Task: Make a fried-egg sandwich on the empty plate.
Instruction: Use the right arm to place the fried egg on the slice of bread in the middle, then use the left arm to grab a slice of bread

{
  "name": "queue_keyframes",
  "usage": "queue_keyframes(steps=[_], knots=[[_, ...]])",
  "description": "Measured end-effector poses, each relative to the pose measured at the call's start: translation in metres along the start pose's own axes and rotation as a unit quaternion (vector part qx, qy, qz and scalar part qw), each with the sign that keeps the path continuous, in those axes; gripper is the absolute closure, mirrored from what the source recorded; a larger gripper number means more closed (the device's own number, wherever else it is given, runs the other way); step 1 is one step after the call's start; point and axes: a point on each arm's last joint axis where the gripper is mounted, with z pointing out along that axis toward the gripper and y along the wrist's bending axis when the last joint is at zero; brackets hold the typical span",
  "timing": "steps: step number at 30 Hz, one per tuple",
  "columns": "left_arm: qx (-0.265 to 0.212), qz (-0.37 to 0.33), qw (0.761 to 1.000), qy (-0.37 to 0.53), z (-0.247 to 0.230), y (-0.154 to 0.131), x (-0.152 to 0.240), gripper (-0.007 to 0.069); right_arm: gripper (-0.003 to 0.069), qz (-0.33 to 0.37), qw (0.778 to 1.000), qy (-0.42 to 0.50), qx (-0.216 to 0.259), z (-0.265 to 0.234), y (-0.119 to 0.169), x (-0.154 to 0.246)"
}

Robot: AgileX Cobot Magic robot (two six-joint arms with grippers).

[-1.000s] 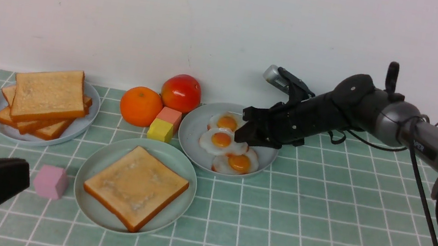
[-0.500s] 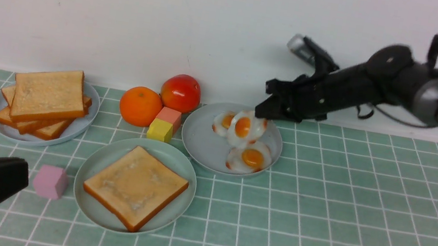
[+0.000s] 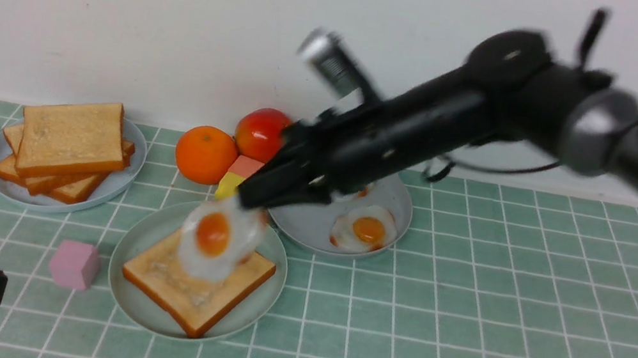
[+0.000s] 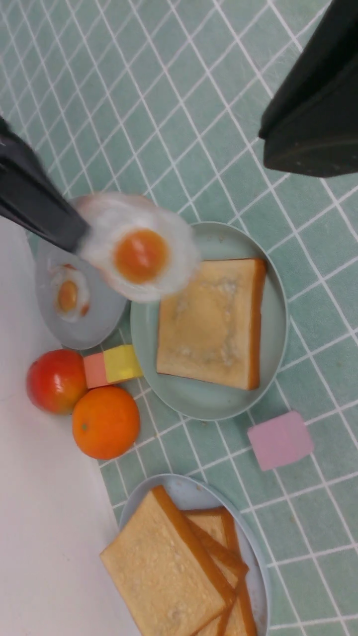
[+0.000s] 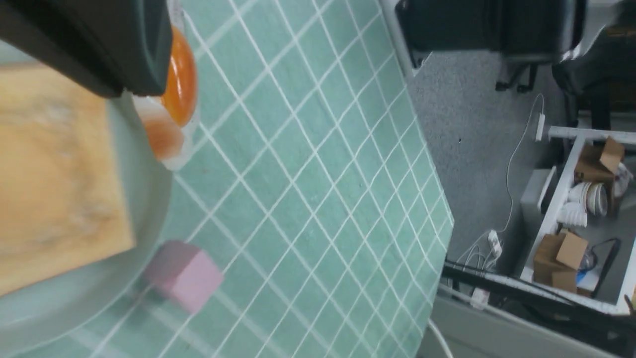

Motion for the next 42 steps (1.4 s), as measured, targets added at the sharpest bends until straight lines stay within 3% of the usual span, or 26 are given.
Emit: queue_keyframes(steps=[7, 19, 24, 25, 27, 28, 29, 32, 35, 38, 39, 42], knots=[[-0.002, 0.002, 1.000, 0.002, 0.000, 0.000, 0.000, 0.0634, 0.0630, 0.053, 0.997, -0.047, -0.001, 0.045, -0.029, 0.003], [-0.002, 0.003, 1.000, 0.004, 0.000, 0.000, 0.001, 0.0634, 0.0600, 0.092, 0.992, -0.081, 0.032, 0.063, -0.063, 0.006], [-0.002, 0.003, 1.000, 0.004, 0.000, 0.000, 0.001, 0.0631, 0.0482, 0.091, 0.991, -0.083, 0.047, 0.063, -0.065, 0.006], [-0.002, 0.003, 1.000, 0.004, 0.000, 0.000, 0.001, 0.0630, 0.0408, 0.087, 0.991, -0.084, 0.056, 0.062, -0.067, 0.006], [-0.002, 0.003, 1.000, 0.004, 0.000, 0.000, 0.001, 0.0629, 0.0311, 0.082, 0.991, -0.083, 0.065, 0.060, -0.070, 0.005], [-0.002, 0.003, 1.000, 0.004, 0.000, 0.000, 0.001, 0.0629, 0.0302, 0.082, 0.991, -0.083, 0.066, 0.059, -0.071, 0.005], [0.000, 0.000, 1.000, 0.004, 0.000, 0.000, 0.001, 0.0627, 0.0237, 0.080, 0.991, -0.083, 0.070, 0.054, -0.074, 0.004], [0.006, -0.010, 1.000, 0.005, 0.000, -0.001, 0.001, 0.0628, 0.0195, 0.069, 0.991, -0.083, 0.079, 0.034, -0.076, 0.000], [0.012, -0.022, 1.000, 0.014, 0.003, -0.002, 0.001, 0.0628, 0.0235, 0.054, 0.992, -0.073, 0.082, 0.001, -0.062, -0.007], [0.019, -0.047, 0.997, 0.064, 0.020, -0.005, 0.005, 0.0627, 0.0408, -0.002, 0.993, -0.038, 0.110, -0.055, -0.020, -0.010], [0.018, -0.059, 0.994, 0.091, 0.030, -0.005, 0.007, 0.0630, 0.0487, -0.032, 0.991, -0.021, 0.126, -0.079, 0.005, -0.008], [0.013, -0.084, 0.984, 0.155, 0.056, -0.007, 0.006, 0.0638, 0.0625, -0.074, 0.980, 0.007, 0.182, -0.116, 0.048, 0.002]])
